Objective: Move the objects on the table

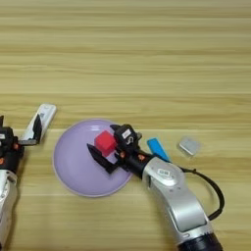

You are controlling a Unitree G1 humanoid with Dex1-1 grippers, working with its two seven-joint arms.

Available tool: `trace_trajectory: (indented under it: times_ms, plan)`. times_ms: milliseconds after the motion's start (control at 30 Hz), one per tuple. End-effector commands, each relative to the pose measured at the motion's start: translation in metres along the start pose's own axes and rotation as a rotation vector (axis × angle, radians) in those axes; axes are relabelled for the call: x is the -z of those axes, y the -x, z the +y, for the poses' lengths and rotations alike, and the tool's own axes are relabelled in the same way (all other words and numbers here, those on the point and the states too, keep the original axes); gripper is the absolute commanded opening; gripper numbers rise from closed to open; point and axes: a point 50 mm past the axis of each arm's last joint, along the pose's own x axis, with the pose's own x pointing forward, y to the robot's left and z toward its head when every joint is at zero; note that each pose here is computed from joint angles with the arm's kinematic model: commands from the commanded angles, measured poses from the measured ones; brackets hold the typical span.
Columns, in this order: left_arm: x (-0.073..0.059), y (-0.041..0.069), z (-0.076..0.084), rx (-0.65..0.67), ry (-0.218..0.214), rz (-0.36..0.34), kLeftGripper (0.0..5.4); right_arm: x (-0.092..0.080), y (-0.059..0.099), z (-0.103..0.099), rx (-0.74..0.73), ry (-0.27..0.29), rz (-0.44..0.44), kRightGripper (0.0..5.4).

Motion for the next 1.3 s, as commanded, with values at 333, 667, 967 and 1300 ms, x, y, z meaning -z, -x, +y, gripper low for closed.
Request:
trace_trajectory:
  times_ms: [333, 667, 967, 1300]
  plan:
    - [-0.001, 0.001, -0.003, 0.017, -0.004, 0.005, 5.4, 0.013, 0.001, -0.007, 0.027, -0.017, 0.086, 5.36]
    - [-0.001, 0.001, -0.004, 0.013, -0.002, 0.006, 5.4, 0.017, -0.001, -0.009, 0.032, -0.029, 0.12, 5.36]
    - [0.0, 0.001, -0.004, 0.012, -0.001, 0.009, 5.4, 0.018, -0.004, -0.019, 0.089, 0.029, 0.124, 5.36]
    - [0.0, 0.001, -0.004, 0.009, -0.001, 0.011, 5.4, 0.017, -0.021, -0.04, 0.158, 0.11, 0.108, 5.36]
